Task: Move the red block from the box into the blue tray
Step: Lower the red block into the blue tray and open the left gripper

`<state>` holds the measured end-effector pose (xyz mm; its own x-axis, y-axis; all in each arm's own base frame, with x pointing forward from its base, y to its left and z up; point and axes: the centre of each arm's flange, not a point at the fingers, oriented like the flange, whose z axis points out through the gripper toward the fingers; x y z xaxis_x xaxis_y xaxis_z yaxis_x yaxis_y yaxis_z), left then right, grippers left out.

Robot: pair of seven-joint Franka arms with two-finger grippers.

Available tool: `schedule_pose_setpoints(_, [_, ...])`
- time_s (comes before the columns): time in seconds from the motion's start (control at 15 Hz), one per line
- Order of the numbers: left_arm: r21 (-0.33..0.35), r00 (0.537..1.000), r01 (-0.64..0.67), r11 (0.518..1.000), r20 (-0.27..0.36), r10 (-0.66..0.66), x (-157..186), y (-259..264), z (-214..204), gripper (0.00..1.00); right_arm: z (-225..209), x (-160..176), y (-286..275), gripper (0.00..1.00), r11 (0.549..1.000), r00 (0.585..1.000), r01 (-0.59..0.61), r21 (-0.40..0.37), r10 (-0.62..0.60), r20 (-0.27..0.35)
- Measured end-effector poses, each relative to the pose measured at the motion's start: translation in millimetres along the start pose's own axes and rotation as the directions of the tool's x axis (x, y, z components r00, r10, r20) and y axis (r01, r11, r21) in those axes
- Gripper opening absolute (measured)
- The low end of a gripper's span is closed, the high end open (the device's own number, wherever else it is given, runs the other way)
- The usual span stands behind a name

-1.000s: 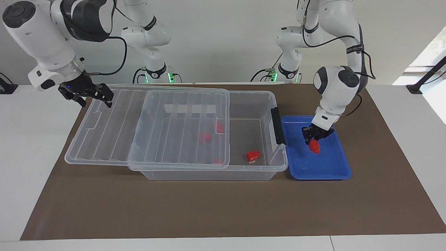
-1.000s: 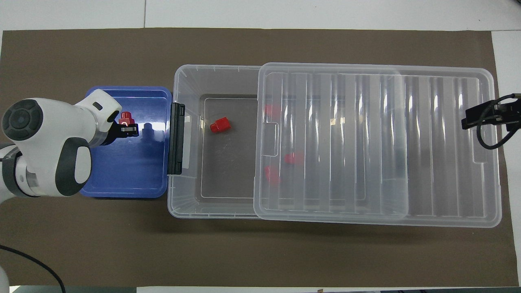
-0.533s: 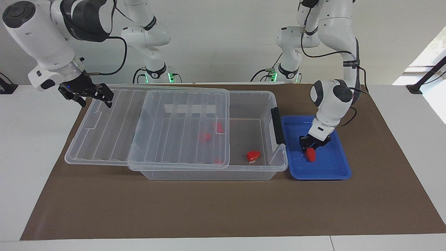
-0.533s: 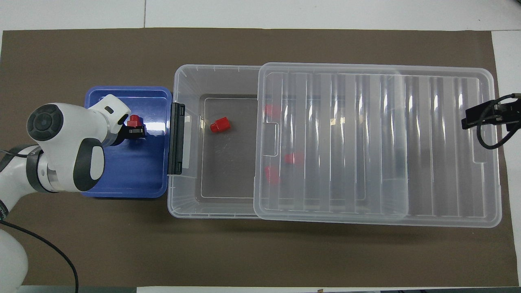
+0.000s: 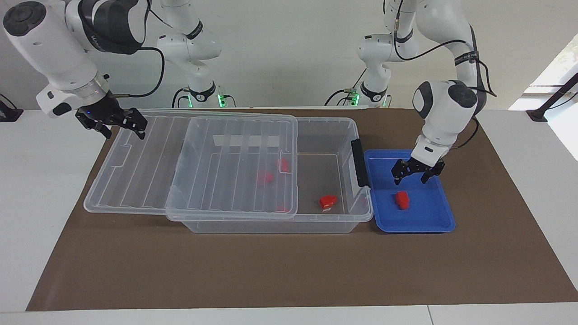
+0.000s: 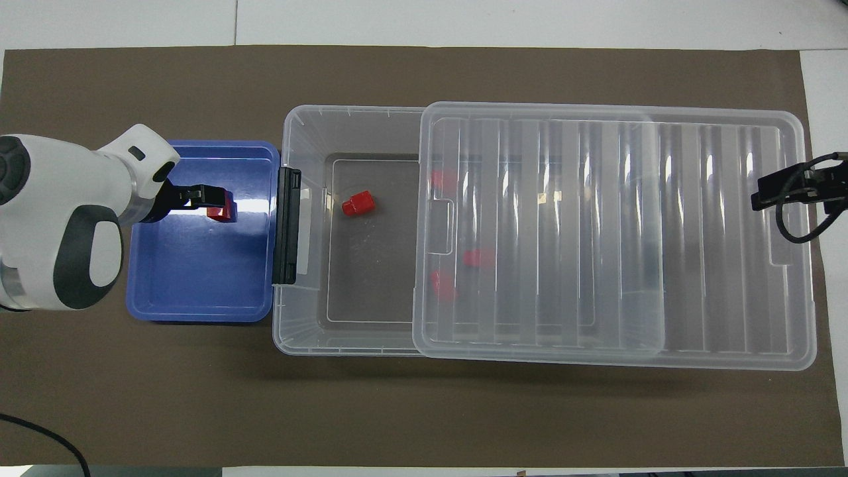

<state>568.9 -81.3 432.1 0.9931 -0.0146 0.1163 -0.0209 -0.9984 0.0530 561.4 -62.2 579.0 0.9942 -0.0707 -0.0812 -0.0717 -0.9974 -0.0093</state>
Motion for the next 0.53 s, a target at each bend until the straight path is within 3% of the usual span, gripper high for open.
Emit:
schedule_pose_setpoints(0.4, [0.001, 0.999, 0.005, 1.000, 0.045, -0.005, 16.5, -1.7, -122.9, 1.00, 0.4, 0.1, 3.2, 1.00, 1.000, 1.000, -0.005, -0.002, 0.005, -0.001])
schedule_pose_setpoints(0.53, [0.004, 0.997, 0.012, 1.000, 0.075, -0.012, 15.5, -6.1, -153.3, 1.00, -1.6, 3.0, 8.3, 1.00, 1.000, 1.000, -0.009, -0.003, 0.009, -0.030])
